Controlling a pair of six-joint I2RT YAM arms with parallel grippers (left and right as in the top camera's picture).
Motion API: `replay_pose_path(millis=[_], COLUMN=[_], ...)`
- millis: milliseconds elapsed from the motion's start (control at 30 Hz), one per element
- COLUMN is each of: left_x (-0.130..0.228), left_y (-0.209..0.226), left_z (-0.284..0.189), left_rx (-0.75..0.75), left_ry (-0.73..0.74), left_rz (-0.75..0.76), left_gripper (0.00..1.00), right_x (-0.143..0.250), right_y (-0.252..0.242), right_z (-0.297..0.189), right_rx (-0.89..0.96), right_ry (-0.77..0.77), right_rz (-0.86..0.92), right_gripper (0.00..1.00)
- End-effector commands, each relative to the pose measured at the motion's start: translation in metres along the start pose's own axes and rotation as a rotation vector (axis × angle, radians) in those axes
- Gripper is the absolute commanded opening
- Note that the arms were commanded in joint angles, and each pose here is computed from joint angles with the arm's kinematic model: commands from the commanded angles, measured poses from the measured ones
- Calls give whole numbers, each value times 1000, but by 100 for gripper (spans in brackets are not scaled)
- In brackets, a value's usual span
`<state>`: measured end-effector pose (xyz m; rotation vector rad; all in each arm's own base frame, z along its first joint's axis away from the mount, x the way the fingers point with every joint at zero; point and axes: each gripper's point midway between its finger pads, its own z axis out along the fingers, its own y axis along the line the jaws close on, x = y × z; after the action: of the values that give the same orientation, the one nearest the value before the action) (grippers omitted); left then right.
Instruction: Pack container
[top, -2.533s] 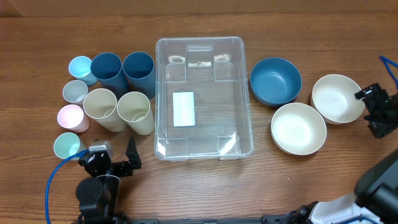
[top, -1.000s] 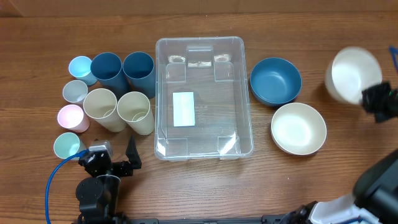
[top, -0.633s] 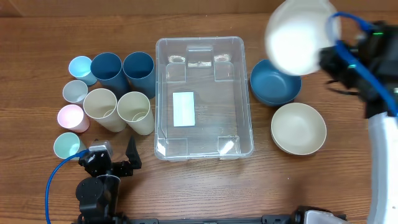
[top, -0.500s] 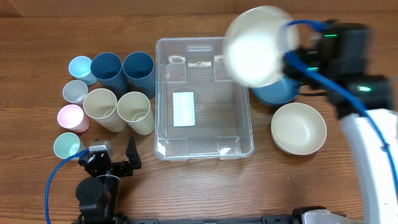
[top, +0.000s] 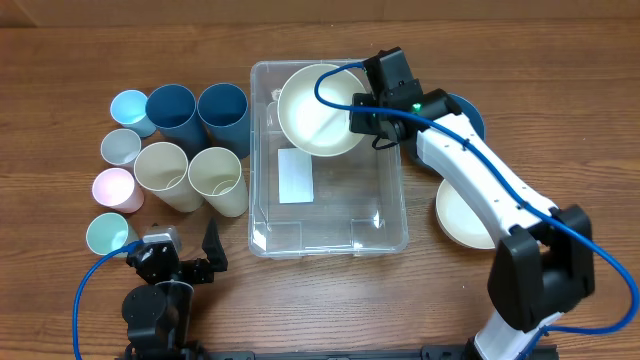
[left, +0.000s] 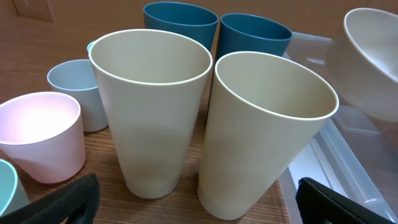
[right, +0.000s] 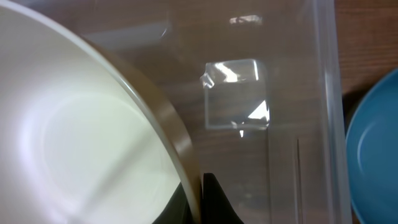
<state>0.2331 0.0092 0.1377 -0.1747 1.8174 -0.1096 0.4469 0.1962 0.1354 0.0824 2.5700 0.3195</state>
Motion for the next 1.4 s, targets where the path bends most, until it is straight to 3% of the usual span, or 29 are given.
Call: replay_pose_path(millis=[0, 600, 667, 700, 767, 833, 1133, 1367], left_x=[-1, -1, -1, -1, -1, -1, -1, -1], left_y=[-3, -3, -3, -3, -3, -3, -3, -3], left_z=[0, 0, 0, 0, 0, 0, 0, 0], left_rx=[18, 18, 18, 18, 18, 18, 18, 18], left_ry=[-7, -8, -7, -8, -8, -7, -7, -8], left_rz=[-9, -9, -9, -9, -9, -9, -9, -9], left_gripper=[100, 100, 100, 100, 100, 100, 100, 100], right_x=[-25, -16, -17, -20, -23, -27, -56, -52], right_y=[6, 1, 2, 4, 6, 8, 15, -37], right_z=[-7, 1, 2, 1, 0, -7, -98, -166], right_rx=[-17, -6, -12, -17, -23, -25, -75, 15], right_ry=[-96, -76, -86, -98, -109, -118, -250, -273], right_rz=[-18, -21, -41, -61, -98, -132, -135, -6], right_gripper=[4, 6, 17, 30, 48, 55, 68, 74])
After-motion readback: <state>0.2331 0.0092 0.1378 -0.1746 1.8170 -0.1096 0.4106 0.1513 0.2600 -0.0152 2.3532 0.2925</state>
